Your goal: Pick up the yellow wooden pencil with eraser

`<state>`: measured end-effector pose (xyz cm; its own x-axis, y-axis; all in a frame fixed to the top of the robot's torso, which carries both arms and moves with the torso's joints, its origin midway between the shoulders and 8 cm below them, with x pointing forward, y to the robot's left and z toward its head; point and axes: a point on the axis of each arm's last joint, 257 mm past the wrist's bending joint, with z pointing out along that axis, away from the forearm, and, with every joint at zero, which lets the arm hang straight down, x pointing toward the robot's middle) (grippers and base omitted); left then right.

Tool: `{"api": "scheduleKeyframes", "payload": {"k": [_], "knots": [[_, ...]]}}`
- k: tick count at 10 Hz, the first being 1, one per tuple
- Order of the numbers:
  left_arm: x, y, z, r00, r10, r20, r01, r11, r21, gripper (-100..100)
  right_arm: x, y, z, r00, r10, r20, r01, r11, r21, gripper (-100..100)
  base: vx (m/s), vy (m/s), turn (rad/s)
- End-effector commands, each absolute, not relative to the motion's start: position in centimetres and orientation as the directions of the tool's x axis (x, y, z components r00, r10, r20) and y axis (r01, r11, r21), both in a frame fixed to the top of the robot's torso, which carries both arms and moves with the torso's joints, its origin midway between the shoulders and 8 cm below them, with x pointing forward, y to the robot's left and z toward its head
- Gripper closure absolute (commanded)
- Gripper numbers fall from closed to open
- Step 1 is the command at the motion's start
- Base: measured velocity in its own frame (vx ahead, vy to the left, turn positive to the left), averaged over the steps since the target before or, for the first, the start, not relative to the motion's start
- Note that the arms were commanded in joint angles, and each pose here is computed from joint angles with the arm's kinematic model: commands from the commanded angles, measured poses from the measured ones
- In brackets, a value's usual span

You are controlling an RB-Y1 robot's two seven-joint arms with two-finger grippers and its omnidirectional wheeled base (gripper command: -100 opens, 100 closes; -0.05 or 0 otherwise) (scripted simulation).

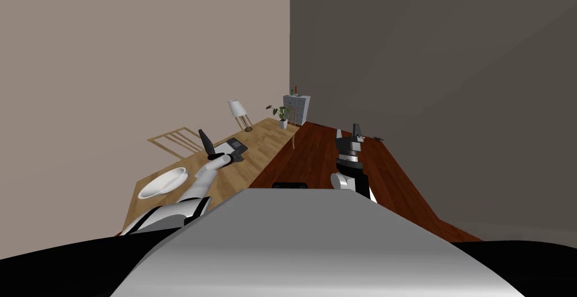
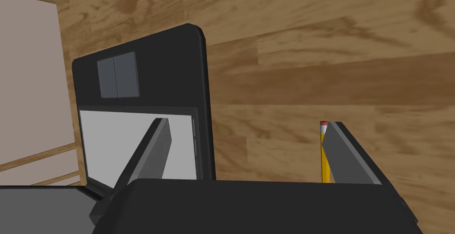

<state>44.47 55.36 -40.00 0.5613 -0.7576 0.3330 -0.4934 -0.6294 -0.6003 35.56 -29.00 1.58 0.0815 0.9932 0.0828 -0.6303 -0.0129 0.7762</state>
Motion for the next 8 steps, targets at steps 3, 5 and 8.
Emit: {"api": "scheduleKeyframes", "payload": {"k": [3,5,8], "knots": [[42.0,56.4,-42.1,0.614,-0.719,0.327,-0.512,-0.678,-0.528,-100,35.6,-29.0,1.6,0.082,0.993,0.083,-0.630,-0.013,0.776,0,0.005,0.022,-0.082],[39.4,57.2,-43.5,0.666,-0.670,0.326,-0.521,-0.732,-0.440,-100,35.6,-29.0,1.6,0.081,0.993,0.083,-0.630,-0.013,0.776,0,0.003,0.031,-0.225],[37.0,57.7,-44.9,0.707,-0.634,0.312,-0.523,-0.767,-0.372,-100,35.6,-29.0,1.6,0.082,0.993,0.083,-0.630,-0.013,0.776,0,0.000,0.025,-0.065]]}}
